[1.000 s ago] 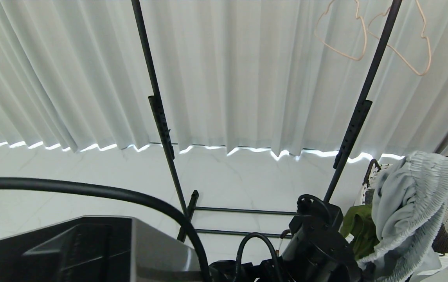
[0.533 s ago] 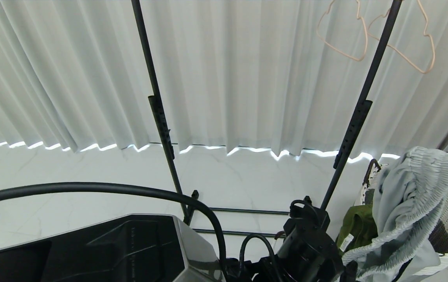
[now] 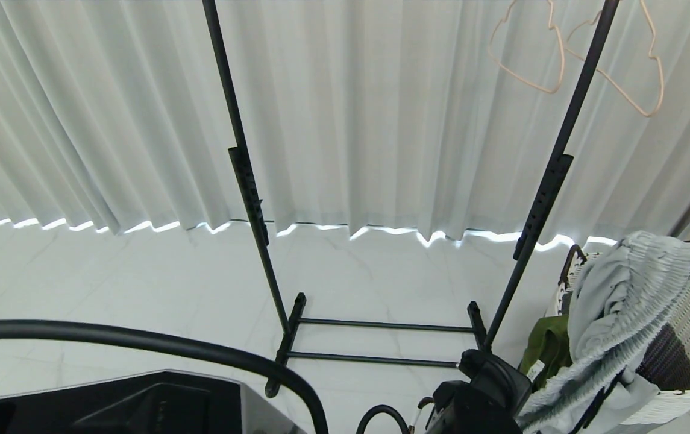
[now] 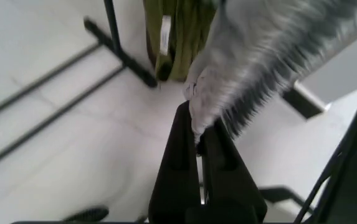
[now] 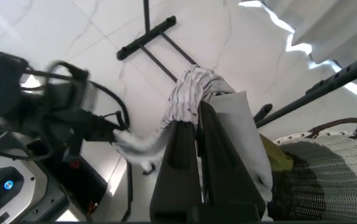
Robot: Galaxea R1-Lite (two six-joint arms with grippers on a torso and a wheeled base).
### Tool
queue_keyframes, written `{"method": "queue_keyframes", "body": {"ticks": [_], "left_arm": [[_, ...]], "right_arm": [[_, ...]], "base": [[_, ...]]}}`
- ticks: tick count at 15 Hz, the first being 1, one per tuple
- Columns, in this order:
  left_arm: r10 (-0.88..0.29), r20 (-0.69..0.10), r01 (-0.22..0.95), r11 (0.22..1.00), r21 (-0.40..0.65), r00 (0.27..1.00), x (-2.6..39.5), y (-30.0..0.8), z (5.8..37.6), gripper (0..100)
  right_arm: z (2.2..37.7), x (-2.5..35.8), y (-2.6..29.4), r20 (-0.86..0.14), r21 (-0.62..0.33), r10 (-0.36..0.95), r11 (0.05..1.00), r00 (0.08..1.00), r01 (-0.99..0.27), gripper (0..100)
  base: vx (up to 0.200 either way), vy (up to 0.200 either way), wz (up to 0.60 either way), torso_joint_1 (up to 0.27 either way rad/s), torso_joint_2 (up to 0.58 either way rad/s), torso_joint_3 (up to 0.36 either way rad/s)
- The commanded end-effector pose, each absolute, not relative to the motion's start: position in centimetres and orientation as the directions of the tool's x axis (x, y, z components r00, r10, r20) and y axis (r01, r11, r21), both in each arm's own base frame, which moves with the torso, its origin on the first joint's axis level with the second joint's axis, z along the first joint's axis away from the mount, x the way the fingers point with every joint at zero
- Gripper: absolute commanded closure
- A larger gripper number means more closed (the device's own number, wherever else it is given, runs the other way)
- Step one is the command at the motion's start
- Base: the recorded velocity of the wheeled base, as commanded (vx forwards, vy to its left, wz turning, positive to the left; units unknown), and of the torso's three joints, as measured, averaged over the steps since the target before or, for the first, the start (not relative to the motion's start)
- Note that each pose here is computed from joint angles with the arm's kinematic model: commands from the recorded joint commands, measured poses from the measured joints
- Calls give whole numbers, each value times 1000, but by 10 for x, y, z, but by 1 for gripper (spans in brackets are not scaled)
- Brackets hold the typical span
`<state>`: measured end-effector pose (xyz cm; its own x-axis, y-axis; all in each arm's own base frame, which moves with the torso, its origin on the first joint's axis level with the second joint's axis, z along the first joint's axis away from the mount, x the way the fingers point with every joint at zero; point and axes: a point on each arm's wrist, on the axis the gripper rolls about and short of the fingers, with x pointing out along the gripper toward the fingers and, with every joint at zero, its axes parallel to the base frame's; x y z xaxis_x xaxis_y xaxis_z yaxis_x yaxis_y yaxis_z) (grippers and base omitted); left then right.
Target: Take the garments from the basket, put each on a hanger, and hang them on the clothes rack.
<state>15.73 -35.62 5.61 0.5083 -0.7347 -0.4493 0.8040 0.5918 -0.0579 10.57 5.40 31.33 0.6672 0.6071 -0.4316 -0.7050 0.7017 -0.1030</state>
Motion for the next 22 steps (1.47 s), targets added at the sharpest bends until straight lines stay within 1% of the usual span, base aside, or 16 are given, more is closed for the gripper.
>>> {"method": "queue_keyframes", "body": {"ticks": [1,2,3,5,7,8,10,12,13,14,15,16,18,20,21,22], "left_arm": [[-766,-336,802,595,-50,548,150,-349,89,100],[-765,-292,800,600,-1,573,150,-345,105,100],[-771,-256,803,595,32,582,148,-340,120,100],[-784,-199,804,594,35,588,143,-332,142,100],[-790,-186,809,586,50,584,138,-324,150,100],[-798,-176,815,576,56,576,129,-313,158,100],[-808,-170,825,562,68,564,116,-293,165,100],[-822,-141,834,544,94,552,104,-275,177,100],[-822,-102,827,546,134,560,99,-261,189,100],[-812,-69,810,565,160,580,97,-251,199,100],[-805,-53,801,576,166,590,96,-247,204,100],[-783,-17,775,611,163,621,92,-235,214,100],[-746,31,734,662,155,666,86,-214,227,100],[-732,69,716,678,167,677,81,-198,240,100],[-726,100,705,685,185,680,73,-178,257,100],[-723,117,700,690,182,681,69,-163,268,100]], "right_arm": [[314,105,54,-424,-108,608,701,671,-705,100],[319,107,55,-378,-131,617,703,690,-699,100],[323,109,55,-334,-147,625,704,705,-694,100],[327,108,56,-305,-162,633,702,712,-694,100],[330,104,55,-281,-187,646,689,710,-701,100],[332,102,55,-261,-226,656,672,708,-706,100],[335,102,57,-235,-263,668,656,706,-708,100],[338,105,59,-201,-285,675,653,710,-701,100],[342,109,63,-163,-302,693,642,702,-704,100],[346,112,67,-128,-315,711,632,692,-708,100],[347,114,70,-117,-321,721,624,683,-713,100],[349,116,79,-104,-329,749,595,654,-734,100],[348,123,91,-121,-325,776,558,618,-764,100],[350,134,103,-111,-328,788,546,605,-771,100],[355,148,114,-82,-336,795,546,601,-767,100],[355,157,120,-77,-337,795,547,602,-766,100]], "base": [[0,0,0,0,0,0],[0,0,0,0,0,0],[0,0,0,0,0,0],[0,0,0,0,0,0],[0,0,0,0,0,0],[0,0,0,0,0,0],[0,0,0,0,0,0],[0,0,0,0,0,0],[0,0,0,0,0,0],[0,0,0,0,0,0],[0,0,0,0,0,0],[0,0,0,0,0,0],[0,0,0,0,0,0],[0,0,0,0,0,0],[0,0,0,0,0,0],[0,0,0,0,0,0]]}}
